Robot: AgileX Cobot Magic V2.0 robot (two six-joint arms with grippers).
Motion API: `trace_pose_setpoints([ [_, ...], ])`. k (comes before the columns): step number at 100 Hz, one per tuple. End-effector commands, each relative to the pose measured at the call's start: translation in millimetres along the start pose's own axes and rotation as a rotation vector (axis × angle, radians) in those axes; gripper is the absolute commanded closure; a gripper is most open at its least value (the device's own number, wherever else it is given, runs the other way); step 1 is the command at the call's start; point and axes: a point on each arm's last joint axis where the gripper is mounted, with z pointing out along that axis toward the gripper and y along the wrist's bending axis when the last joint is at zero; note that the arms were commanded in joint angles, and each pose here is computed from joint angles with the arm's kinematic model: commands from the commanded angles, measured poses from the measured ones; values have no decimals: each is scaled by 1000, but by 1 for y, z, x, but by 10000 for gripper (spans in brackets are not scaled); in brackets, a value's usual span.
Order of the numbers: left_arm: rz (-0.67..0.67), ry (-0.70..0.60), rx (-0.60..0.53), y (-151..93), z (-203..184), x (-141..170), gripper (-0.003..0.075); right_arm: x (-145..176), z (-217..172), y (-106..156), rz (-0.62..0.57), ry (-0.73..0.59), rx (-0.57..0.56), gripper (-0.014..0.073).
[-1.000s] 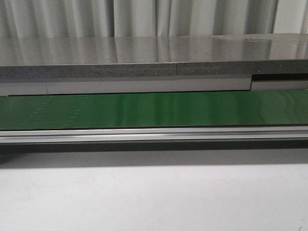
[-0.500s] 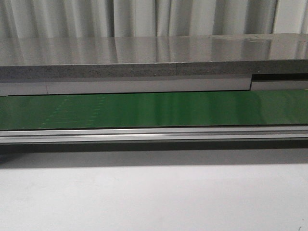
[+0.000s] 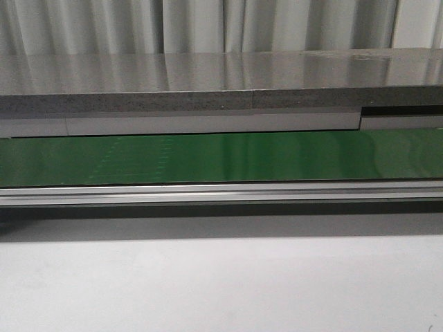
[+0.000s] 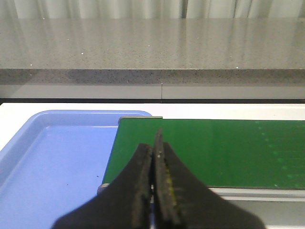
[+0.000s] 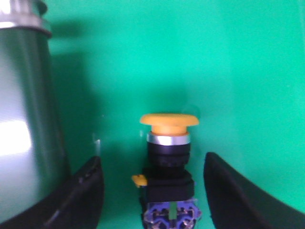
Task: Move button from left to right
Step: 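Lift the button off the belt and carry it over the green bin, then lower the button into the green bin and open the right gripper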
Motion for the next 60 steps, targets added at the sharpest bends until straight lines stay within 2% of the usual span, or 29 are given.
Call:
trace_pose_setpoints([
  [1,-10,-97,-11,1,-1,-16,741,-21,-39,-8,39,-155,22,123],
  [17,-10,-97,-11,1,-1,-16,741,-32,-74,-1,88,-286,-13,123],
  [36,-10,-97,-11,1,-1,-16,741,-40,-120,21,57,-435,-58,125],
  [60,-10,-97,-11,1,-1,-16,741,-17,-173,53,19,-597,-147,128],
])
